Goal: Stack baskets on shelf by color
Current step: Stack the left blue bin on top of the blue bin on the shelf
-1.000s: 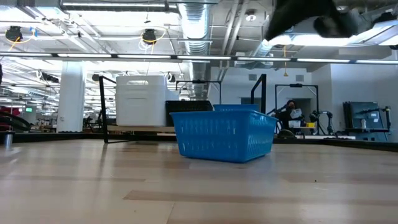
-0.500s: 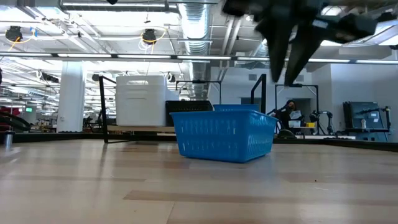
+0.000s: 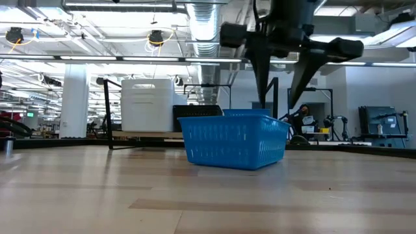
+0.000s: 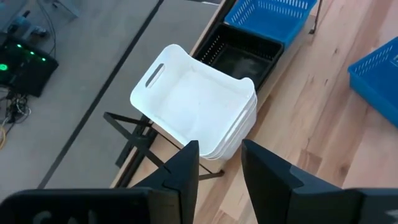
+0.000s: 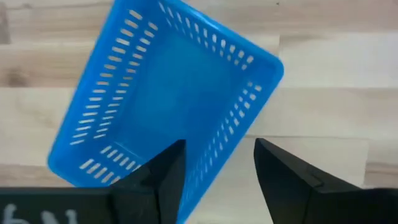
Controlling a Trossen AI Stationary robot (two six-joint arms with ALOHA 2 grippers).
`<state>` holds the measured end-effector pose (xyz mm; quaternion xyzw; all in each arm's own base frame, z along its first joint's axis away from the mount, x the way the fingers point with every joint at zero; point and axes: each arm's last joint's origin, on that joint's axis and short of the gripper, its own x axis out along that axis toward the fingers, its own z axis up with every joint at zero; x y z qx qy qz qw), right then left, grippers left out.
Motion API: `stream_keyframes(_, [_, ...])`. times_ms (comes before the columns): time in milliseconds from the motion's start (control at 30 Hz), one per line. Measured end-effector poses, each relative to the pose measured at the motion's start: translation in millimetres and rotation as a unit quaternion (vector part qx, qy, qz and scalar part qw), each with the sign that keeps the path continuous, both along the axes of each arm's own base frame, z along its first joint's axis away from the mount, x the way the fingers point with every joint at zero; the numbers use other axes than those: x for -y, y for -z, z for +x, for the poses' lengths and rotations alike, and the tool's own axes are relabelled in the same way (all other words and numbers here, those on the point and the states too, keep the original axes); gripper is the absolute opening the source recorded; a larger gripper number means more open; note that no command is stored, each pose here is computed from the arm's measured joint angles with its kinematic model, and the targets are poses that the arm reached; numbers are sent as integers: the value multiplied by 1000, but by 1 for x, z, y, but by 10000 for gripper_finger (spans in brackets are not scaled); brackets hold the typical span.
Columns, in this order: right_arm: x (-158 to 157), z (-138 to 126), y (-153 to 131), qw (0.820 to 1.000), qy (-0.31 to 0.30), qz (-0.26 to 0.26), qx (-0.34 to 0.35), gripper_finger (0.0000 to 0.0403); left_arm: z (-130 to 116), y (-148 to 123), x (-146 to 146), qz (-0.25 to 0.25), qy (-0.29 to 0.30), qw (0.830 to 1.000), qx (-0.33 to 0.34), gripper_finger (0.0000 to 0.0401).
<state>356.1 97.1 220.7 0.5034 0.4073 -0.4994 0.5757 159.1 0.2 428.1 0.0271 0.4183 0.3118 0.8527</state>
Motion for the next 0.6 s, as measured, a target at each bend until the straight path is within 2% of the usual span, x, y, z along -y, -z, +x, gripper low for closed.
stream_keyframes(300, [-2,6,17,1000,5,18,-24,196,-1,0,0,7,7,1000,-6,109])
stream_keyframes(600, [-10,0,18,998,46,17,-36,198,-1,0,0,13,12,1000,-10,109])
